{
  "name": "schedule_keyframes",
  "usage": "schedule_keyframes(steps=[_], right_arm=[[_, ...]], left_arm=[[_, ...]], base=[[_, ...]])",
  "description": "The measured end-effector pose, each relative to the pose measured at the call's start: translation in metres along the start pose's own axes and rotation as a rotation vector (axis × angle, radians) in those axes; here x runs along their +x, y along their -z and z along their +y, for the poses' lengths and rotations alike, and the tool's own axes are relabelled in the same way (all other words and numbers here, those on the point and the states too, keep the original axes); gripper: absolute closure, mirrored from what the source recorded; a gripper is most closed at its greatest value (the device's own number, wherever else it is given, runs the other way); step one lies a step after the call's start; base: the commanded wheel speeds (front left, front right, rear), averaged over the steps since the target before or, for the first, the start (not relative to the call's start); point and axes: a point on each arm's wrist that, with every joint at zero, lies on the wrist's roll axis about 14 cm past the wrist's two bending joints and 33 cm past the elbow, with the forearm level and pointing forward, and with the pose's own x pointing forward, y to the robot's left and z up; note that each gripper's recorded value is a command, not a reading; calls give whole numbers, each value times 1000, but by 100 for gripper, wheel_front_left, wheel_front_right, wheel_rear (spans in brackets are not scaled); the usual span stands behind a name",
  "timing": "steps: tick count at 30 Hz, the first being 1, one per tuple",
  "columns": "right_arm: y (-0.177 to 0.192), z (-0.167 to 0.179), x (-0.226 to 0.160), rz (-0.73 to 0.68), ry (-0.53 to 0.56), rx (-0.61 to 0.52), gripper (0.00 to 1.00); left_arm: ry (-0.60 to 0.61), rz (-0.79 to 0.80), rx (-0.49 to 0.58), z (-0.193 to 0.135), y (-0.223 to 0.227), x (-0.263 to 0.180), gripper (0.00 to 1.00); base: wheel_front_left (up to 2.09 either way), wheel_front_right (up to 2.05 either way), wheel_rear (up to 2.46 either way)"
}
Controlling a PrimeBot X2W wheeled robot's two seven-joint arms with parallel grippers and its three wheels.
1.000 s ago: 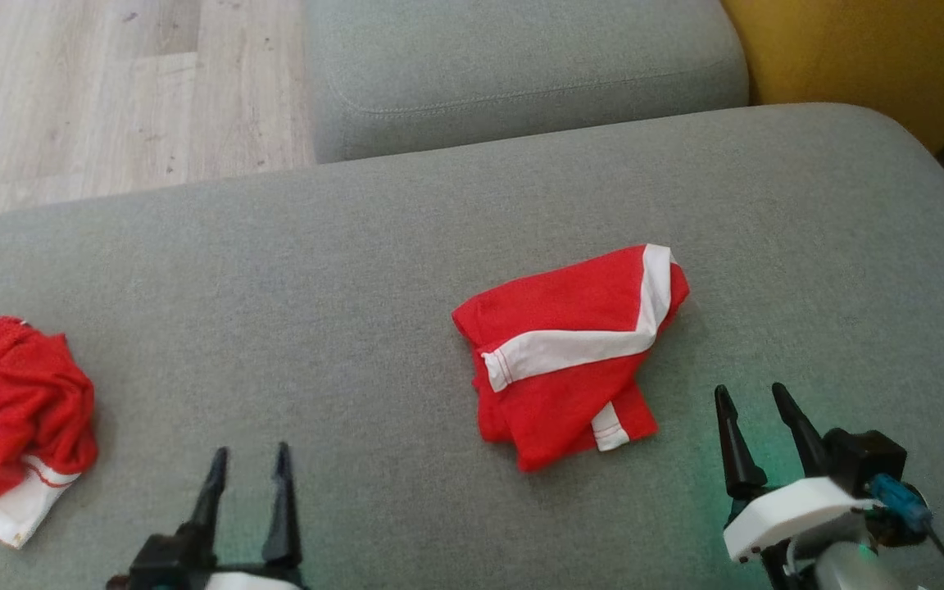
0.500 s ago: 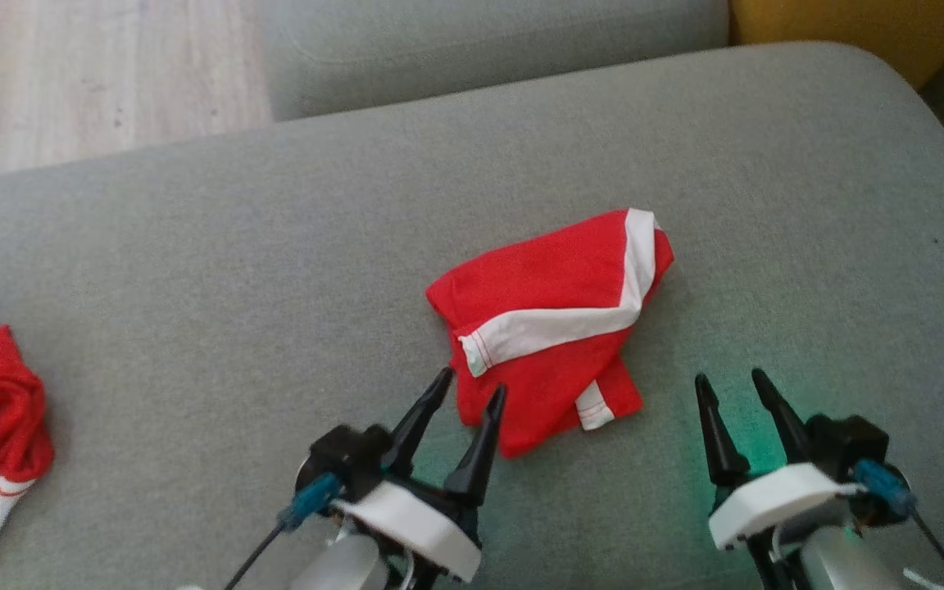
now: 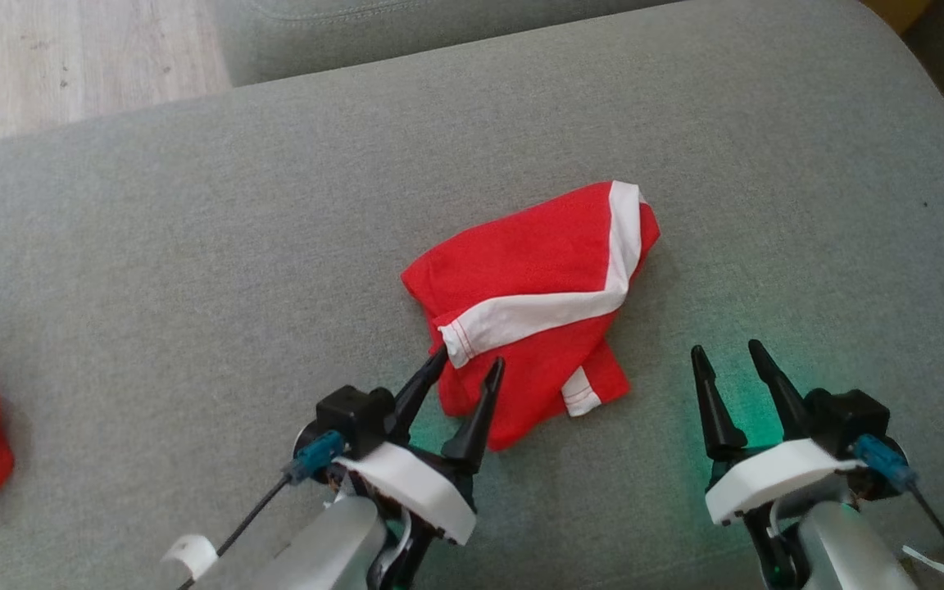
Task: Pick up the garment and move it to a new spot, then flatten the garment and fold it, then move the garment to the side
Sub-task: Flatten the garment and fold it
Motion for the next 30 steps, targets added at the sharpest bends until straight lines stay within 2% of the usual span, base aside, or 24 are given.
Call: schedule_keyframes(steps=[2, 4, 5, 12, 16, 21, 25, 30], right_arm=[[1, 0, 0, 3, 1, 0, 0], [1, 0, 0, 2, -1, 2, 0], [-1, 1, 0, -1, -3, 3, 0], [-8, 0, -4, -25, 1, 11, 0], [-14, -1, -10, -48, 6, 18, 0], [-15, 5, -20, -64, -5, 22, 0], [-16, 1, -25, -71, 12, 29, 0], [-11, -4, -29, -60, 29, 36, 0]], left_arm=[[7, -6, 1, -1, -3, 3, 4], [4, -23, 2, 1, -10, 6, 94], [1, -36, 7, 3, -16, 8, 100], [-32, -195, 75, 10, -73, 10, 100], [-2, -295, 227, -4, -119, 11, 100], [99, -411, 465, -45, -191, 25, 100], [229, -537, 616, -104, -257, 37, 100], [359, -703, 665, -167, -316, 24, 100]], base=[[0, 0, 0], [0, 0, 0], [0, 0, 0], [0, 0, 0], [0, 0, 0], [0, 0, 0], [0, 0, 0], [0, 0, 0]])
